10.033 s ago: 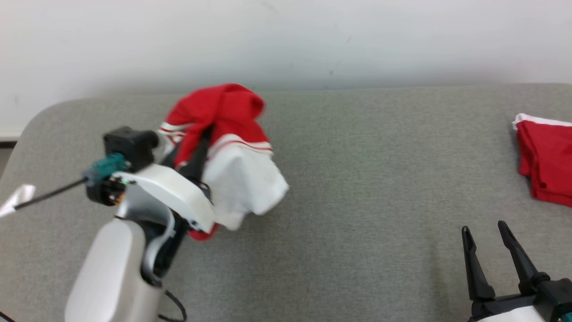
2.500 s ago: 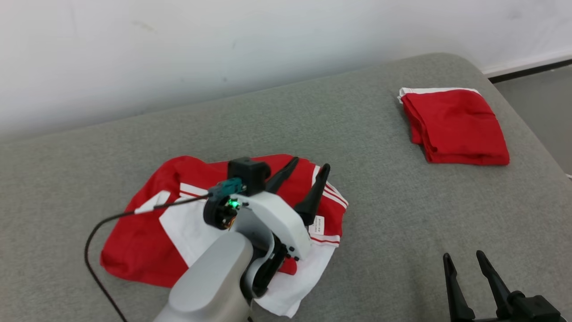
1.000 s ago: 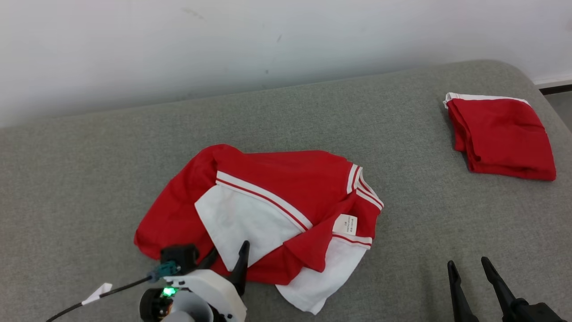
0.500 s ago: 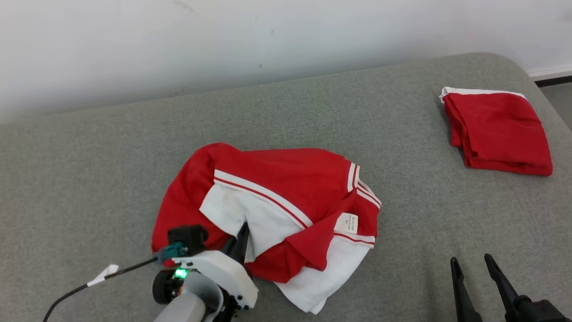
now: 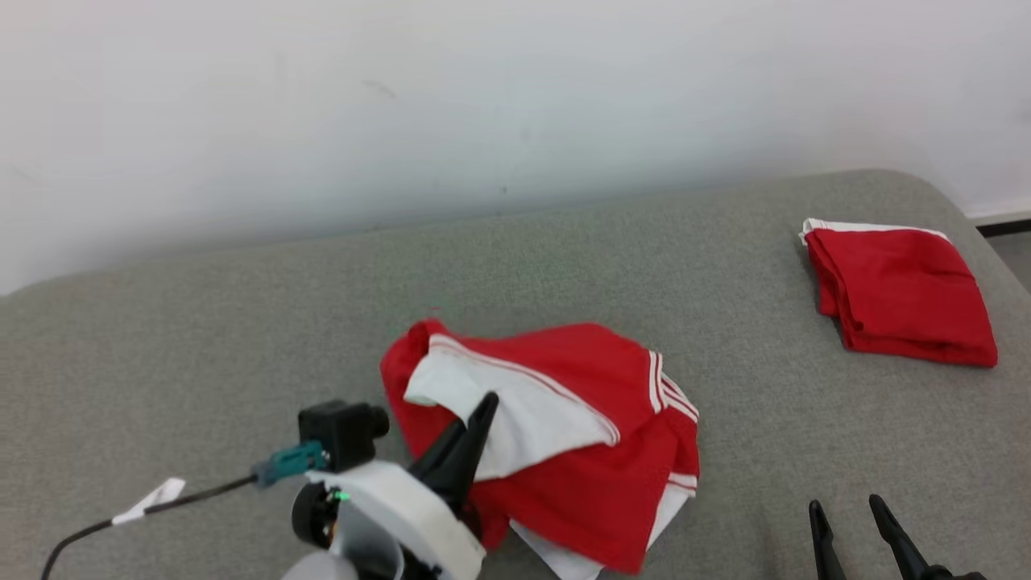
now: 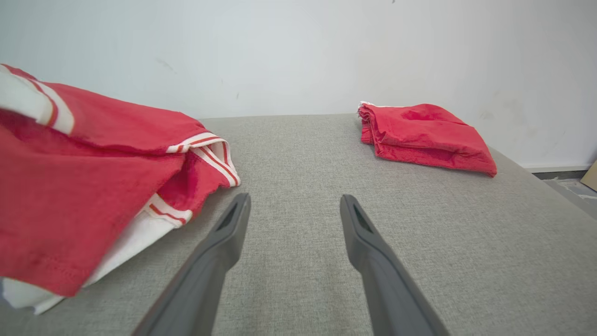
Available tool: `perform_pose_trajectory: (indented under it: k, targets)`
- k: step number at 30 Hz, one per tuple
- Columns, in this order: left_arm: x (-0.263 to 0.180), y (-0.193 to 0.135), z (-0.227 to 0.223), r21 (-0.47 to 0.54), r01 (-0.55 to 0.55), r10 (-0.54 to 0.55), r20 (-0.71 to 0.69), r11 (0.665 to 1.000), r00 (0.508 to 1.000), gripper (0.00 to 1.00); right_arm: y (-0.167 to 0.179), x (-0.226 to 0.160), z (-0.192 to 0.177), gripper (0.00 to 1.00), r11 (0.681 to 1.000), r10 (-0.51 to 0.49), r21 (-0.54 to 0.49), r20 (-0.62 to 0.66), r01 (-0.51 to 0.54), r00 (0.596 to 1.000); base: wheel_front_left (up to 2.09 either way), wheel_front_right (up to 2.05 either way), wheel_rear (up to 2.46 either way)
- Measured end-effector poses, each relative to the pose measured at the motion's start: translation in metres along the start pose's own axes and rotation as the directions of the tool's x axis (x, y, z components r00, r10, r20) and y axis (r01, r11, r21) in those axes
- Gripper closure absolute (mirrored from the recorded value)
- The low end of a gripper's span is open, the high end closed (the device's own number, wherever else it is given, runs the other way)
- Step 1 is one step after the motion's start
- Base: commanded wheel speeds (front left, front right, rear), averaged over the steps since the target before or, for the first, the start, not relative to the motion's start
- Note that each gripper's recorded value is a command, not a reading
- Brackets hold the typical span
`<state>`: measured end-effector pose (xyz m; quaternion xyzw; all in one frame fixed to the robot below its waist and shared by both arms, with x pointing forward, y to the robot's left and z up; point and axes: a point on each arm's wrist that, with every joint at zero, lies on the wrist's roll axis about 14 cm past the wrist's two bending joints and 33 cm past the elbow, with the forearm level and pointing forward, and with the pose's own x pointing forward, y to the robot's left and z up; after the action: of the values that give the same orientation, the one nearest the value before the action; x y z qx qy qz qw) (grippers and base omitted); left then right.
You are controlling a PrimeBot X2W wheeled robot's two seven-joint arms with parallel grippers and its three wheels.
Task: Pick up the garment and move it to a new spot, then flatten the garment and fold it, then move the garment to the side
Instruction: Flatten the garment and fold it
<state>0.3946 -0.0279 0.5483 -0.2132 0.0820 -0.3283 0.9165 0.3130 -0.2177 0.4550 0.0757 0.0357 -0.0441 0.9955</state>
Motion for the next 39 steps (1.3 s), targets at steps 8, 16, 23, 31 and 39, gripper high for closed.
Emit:
perform_pose_trajectory:
  k: [8, 16, 23, 31, 39]
  targets:
    - [-0.050, -0.024, 0.027, -0.033, 0.045, -0.044, 0.024, 0.998, 0.999, 1.00, 0.005, -0.002, 0.002, 0.00, 1.000, 0.018, 0.004, 0.011, -0.018, 1.000, 0.00, 0.00, 0.00]
    - [-0.051, 0.003, 0.045, -0.058, -0.009, 0.009, -0.004, 0.998, 1.000, 1.00, 0.008, 0.006, -0.001, 0.00, 1.000, 0.024, 0.005, -0.004, -0.024, 1.000, 0.00, 0.00, 0.00]
    - [-0.016, 0.090, 0.044, 0.073, -0.177, 0.187, -0.168, 0.982, 0.968, 1.00, 0.002, 0.014, -0.006, 0.00, 1.000, 0.001, 0.008, -0.026, 0.000, 1.000, 0.00, 0.00, 0.00]
    - [0.047, 0.158, 0.042, 0.179, -0.247, 0.293, -0.305, 0.952, 0.906, 1.00, -0.014, 0.025, -0.018, 0.00, 0.998, -0.060, 0.027, -0.075, 0.062, 0.995, 0.00, 0.00, 0.00]
    - [0.107, 0.183, 0.024, 0.277, -0.223, 0.316, -0.364, 0.935, 0.876, 1.00, -0.032, 0.024, -0.030, 0.00, 0.990, -0.128, 0.039, -0.121, 0.133, 0.984, 0.00, 0.00, 0.00]
